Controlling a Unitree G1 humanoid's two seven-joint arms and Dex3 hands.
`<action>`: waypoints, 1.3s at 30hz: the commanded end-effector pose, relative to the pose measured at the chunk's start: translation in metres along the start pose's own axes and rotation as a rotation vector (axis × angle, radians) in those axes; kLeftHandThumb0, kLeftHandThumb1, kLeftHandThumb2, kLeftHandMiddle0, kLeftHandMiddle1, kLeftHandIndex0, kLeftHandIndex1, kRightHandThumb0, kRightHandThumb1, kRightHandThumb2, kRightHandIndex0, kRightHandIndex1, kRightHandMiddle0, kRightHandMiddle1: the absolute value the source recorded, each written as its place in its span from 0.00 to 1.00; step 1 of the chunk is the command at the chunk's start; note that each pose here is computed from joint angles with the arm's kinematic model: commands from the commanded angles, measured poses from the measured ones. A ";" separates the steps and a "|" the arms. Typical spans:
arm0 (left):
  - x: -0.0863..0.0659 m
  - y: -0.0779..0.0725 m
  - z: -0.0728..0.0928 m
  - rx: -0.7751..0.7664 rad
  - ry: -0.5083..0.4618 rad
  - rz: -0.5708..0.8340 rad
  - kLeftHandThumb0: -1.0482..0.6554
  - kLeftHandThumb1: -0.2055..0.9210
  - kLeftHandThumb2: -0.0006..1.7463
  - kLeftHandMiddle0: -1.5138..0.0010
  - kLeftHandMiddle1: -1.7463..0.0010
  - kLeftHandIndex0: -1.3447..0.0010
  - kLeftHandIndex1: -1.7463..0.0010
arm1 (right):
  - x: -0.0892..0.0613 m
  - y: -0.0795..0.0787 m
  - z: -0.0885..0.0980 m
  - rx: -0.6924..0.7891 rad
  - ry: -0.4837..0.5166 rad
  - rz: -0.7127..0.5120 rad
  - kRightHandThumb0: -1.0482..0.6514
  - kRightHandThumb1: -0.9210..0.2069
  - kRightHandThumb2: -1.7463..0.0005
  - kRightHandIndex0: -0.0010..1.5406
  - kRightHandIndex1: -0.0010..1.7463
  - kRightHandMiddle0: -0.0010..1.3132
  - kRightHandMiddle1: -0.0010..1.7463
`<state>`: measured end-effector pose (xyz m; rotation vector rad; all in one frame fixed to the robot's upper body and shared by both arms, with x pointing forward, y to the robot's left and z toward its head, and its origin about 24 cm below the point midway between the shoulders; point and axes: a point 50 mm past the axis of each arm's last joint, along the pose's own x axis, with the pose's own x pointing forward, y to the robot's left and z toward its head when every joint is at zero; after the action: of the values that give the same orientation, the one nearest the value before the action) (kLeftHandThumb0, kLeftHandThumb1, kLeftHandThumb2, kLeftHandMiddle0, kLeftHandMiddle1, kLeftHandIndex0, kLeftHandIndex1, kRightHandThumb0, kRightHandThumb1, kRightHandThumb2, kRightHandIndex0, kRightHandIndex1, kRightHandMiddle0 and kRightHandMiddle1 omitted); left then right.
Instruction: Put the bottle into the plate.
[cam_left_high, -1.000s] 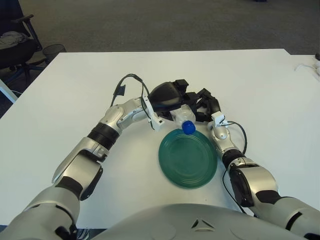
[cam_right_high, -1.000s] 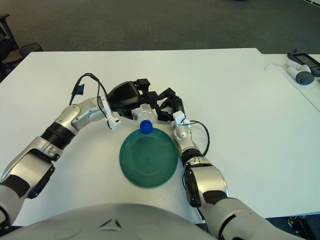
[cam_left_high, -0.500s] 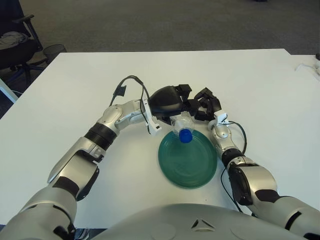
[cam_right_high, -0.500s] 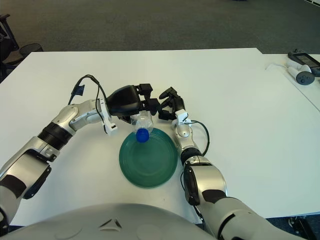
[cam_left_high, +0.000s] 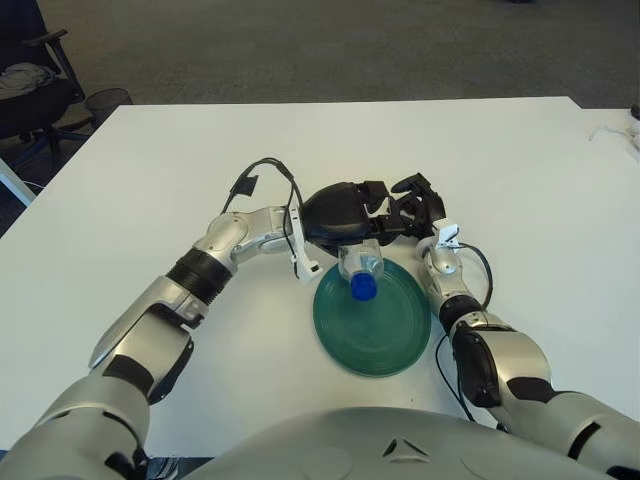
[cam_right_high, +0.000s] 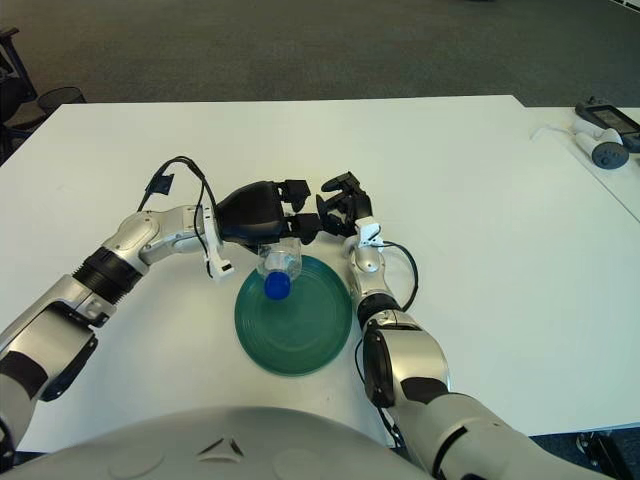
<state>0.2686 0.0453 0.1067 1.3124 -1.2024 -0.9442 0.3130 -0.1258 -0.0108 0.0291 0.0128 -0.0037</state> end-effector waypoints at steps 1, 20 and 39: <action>-0.009 -0.005 0.003 0.029 -0.014 -0.024 0.28 0.26 0.91 0.17 0.00 0.41 0.00 | -0.065 -0.009 -0.085 0.038 0.501 -0.078 0.61 0.30 0.53 0.37 0.88 0.33 0.82; -0.010 -0.013 0.016 0.108 -0.029 -0.022 0.32 0.42 0.79 0.26 0.00 0.51 0.00 | -0.066 -0.008 -0.084 0.067 0.487 -0.067 0.61 0.31 0.52 0.35 0.90 0.35 0.82; -0.013 -0.023 0.027 0.152 -0.111 -0.178 0.33 0.43 0.78 0.20 0.00 0.52 0.00 | -0.073 -0.015 -0.091 0.021 0.534 -0.070 0.61 0.40 0.43 0.42 0.86 0.33 0.87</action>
<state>0.2480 0.0498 0.0872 1.4917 -1.2910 -1.0247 0.3137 -0.1294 -0.0109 0.0360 0.0185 -0.0070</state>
